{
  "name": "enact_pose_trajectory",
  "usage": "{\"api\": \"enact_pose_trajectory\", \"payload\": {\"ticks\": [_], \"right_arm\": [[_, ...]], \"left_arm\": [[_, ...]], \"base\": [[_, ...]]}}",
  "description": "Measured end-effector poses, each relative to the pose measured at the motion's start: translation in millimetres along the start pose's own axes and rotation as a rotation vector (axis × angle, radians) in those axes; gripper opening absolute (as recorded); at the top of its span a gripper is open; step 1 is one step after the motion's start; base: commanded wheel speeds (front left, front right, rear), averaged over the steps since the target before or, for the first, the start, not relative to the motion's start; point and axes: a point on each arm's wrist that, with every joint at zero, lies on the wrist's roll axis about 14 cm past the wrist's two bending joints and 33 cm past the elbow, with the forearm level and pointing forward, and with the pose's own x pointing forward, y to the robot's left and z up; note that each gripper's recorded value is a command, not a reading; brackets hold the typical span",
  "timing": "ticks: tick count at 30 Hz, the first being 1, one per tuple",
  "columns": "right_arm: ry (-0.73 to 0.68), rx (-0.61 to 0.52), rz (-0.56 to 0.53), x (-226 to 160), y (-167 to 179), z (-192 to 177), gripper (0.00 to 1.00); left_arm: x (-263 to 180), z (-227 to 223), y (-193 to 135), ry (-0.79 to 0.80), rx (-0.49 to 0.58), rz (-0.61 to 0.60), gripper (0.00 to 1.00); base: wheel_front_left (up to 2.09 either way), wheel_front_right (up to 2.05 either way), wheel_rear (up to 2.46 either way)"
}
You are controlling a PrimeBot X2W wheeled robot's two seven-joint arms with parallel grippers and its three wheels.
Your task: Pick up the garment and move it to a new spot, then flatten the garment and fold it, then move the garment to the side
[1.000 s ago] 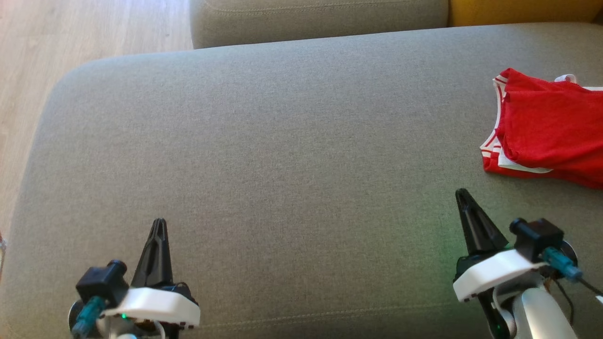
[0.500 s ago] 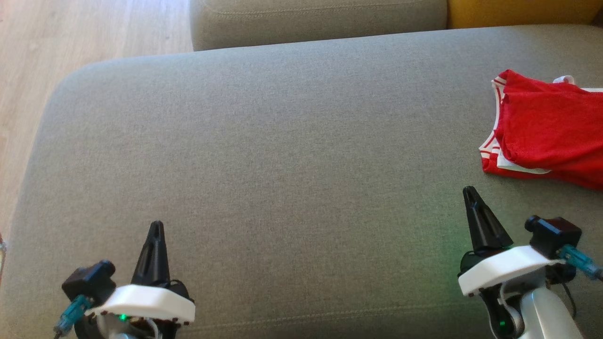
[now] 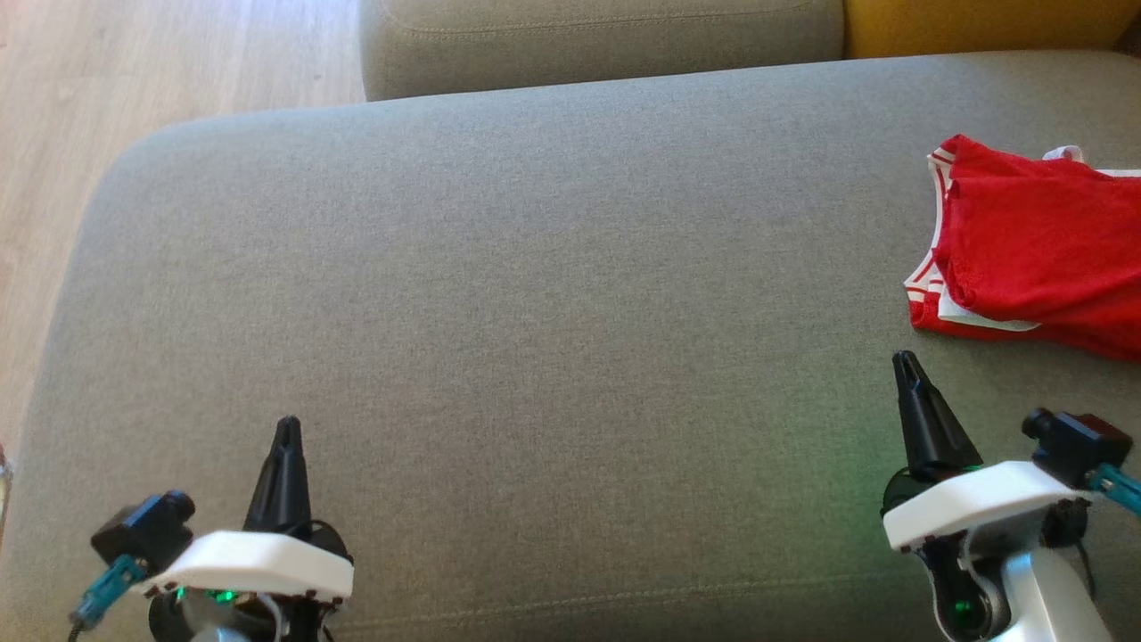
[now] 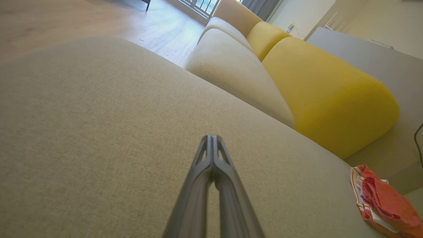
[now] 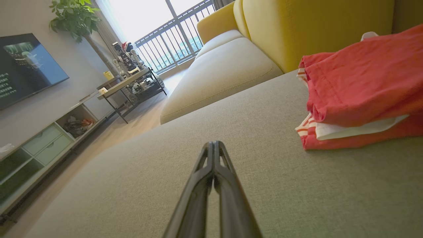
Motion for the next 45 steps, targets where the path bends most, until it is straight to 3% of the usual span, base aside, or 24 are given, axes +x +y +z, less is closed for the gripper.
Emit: {"api": "enact_pose_trajectory", "payload": {"ticks": [45], "right_arm": [[0.005, 0.549, -0.063, -3, -13, 5, 0.00]], "left_arm": [[7, 3, 12, 0.045, -0.498, 0.040, 0.00]], "base": [[0.00, 0.00, 0.00]]}}
